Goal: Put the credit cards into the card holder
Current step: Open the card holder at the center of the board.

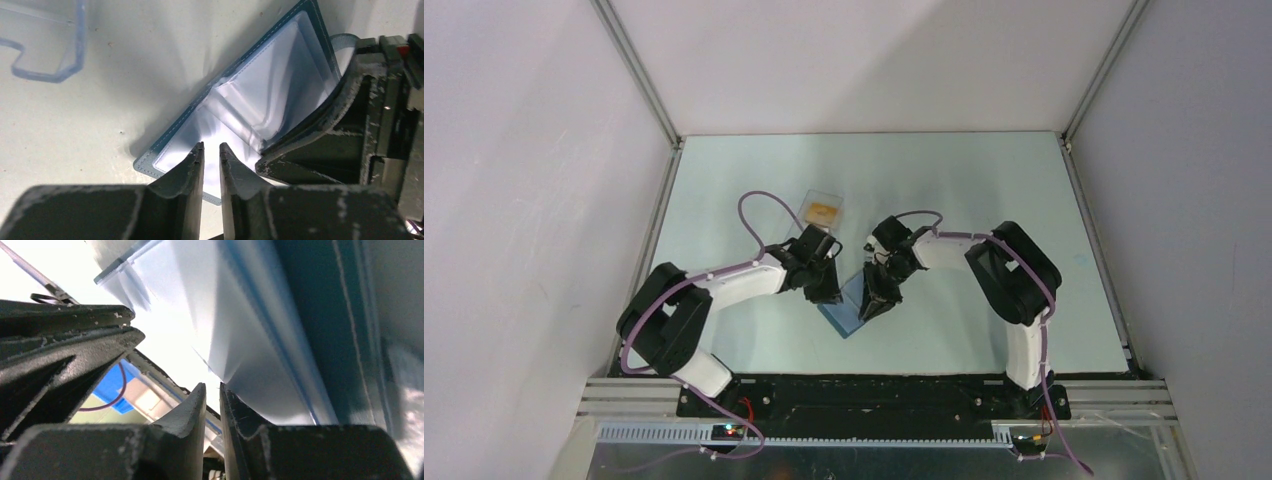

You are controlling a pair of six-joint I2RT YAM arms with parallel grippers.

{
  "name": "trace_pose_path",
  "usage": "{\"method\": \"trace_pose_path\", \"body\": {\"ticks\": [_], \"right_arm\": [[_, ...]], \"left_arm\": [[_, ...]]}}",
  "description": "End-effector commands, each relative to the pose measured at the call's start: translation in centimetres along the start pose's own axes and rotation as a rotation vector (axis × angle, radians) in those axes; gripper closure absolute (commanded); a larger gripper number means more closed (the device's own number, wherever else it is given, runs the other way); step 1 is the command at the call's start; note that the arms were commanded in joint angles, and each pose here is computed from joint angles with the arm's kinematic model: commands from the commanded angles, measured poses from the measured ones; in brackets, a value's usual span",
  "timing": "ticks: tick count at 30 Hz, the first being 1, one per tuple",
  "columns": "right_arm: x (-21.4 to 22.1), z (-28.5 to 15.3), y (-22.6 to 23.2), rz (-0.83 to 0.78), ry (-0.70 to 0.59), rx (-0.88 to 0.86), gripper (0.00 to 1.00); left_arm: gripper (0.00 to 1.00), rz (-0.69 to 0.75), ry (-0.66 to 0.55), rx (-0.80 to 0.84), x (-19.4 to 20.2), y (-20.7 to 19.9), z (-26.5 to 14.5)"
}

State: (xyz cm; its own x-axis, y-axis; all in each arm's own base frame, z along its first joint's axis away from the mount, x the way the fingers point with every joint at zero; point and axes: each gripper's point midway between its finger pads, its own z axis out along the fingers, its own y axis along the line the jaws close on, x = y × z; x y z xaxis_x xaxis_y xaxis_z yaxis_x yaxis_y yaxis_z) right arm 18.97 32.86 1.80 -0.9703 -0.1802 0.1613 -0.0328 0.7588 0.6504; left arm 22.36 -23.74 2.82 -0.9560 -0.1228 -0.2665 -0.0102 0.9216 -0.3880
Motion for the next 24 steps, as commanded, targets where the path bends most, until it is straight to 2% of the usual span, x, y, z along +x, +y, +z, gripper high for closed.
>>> {"method": "trace_pose_path", "body": {"ticks": [1,5,7,9,21,23,24], "right_arm": [[-2.2,-2.6,-0.8,-0.084,-0.133,0.131,0.76],[-5.2,-4.4,-0.4,-0.125,-0.201,0.165,0.51],[-6.5,-4.7,-0.5,-0.152,-0.218,0.207,0.45],[-7.5,-4.6,-0.3,-0.173,-0.216,0.214,0.42],[-11.3,-3.3,1.9,-0.238,-0.198,0.150,0.46],[-11.9,-3.0,2.8,-0.259,-0.198,0.114,0.56],[-12.0,-2.7,3.1,-0.265,-0.194,0.091,0.65]], "left_arm": [[0.80,0.034,0.000,-0.019,-0.1,0.4,0.0],[0.86,0.036,0.005,-0.019,0.0,0.3,0.0],[0.87,0.035,0.005,-0.020,0.0,0.3,-0.1],[0.88,0.036,0.006,-0.019,0.0,0.3,-0.1],[0.93,0.044,0.013,-0.025,0.1,0.1,0.0],[0.93,0.045,0.011,-0.024,0.1,0.1,-0.1],[0.93,0.046,0.014,-0.025,0.1,0.1,-0.1]]}}
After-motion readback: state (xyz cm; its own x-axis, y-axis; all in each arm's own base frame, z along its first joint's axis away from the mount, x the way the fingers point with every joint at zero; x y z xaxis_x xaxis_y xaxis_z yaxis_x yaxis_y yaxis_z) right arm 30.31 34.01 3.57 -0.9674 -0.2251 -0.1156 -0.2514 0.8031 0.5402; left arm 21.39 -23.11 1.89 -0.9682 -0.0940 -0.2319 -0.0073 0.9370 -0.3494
